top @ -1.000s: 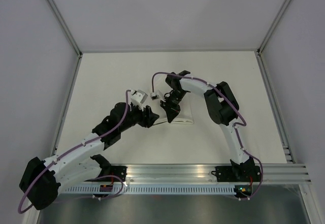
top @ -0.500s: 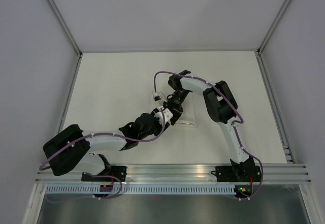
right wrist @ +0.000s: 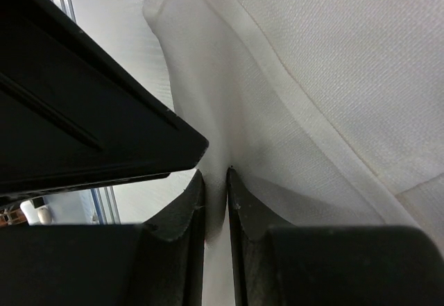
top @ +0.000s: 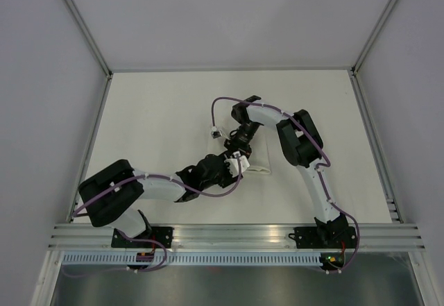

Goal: Fold the napkin, place the utensils inside, and roll it up
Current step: Roll the napkin with the utensil

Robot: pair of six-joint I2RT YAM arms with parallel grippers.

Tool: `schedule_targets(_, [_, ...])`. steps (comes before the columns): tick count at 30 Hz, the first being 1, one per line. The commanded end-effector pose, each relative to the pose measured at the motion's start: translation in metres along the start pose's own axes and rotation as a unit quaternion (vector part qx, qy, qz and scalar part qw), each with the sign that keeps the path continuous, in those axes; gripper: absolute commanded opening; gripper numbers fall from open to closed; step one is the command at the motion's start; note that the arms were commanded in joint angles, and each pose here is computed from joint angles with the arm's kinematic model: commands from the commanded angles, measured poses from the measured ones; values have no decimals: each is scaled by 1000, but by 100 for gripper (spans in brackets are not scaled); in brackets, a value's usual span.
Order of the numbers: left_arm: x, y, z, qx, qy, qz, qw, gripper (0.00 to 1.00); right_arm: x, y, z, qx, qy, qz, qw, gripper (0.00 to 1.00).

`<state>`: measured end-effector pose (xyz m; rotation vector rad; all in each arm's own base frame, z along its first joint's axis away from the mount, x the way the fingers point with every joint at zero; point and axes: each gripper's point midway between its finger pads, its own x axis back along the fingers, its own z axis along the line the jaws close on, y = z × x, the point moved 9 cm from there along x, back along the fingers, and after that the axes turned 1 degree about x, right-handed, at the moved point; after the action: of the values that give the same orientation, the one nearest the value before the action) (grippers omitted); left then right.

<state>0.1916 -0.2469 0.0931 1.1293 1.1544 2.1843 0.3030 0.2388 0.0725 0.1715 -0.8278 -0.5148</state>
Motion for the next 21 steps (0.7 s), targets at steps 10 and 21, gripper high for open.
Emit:
schedule_targets(10, [-22,-1,-7,-36,-42,37,998,61,-13,-26,-45,25,-48,73,996,14])
schedule_targets(21, [-29,-9,-15,-38,-86,92,991,19,-7,-25,-45,25,-50,67,996,14])
